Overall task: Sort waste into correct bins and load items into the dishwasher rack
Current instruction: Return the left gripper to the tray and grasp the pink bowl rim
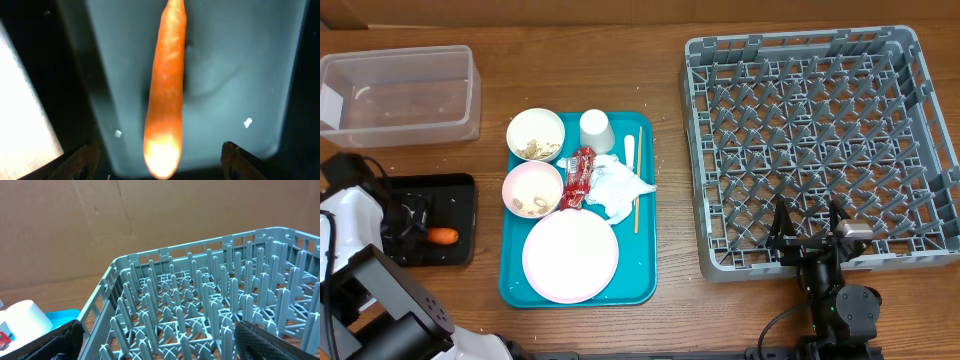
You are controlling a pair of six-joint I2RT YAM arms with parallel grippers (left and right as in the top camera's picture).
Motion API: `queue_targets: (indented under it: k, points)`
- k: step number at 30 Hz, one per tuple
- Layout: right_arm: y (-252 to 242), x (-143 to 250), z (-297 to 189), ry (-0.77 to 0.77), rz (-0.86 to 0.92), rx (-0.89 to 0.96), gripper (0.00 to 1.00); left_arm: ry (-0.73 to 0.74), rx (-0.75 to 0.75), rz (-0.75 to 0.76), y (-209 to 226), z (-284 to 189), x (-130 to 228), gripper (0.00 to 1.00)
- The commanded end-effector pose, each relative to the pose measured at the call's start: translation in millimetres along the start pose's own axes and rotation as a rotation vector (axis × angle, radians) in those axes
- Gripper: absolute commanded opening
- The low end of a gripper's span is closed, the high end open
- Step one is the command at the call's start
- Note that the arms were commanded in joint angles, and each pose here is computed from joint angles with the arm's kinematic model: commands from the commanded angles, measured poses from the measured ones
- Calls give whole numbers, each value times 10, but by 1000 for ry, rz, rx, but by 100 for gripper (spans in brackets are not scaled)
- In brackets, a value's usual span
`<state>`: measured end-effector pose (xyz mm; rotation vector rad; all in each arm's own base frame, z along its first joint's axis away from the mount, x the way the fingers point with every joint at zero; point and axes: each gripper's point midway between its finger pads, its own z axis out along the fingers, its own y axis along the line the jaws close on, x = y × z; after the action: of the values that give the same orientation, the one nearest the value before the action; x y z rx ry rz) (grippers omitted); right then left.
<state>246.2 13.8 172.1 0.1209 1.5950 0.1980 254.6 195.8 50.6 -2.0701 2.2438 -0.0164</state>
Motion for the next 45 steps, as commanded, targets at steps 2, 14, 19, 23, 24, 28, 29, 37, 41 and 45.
queue_targets:
  k: [2,14,19,23,24,28,29,37,41,45]
  points:
    - [-19,14,0,-6,-4,8,100,-63,64,44,-203,-563,-180,80]
    - [-19,14,0,-6,-4,8,100,10,275,759,-828,-1269,1124,100]
    - [-19,14,0,-6,-4,8,100,55,236,962,-1043,-950,1793,100]
    - [-19,14,0,-6,-4,8,100,42,167,972,-1164,-671,1972,99]
    - [-18,14,0,-6,-4,8,100,45,166,983,-1201,-615,2012,98]
    - [-19,14,0,-6,-4,8,100,50,166,1018,-1337,-408,2140,93]
    - [-19,14,0,-6,-4,8,100,50,166,1021,-1361,-367,2154,89]
    - [-18,14,0,-6,-4,8,100,103,97,972,-1311,-103,2290,83]
    - [-19,14,0,-6,-4,8,100,120,74,994,-1284,-15,2406,76]
    - [-19,14,0,-6,-4,8,100,95,30,1038,-1251,74,2460,73]
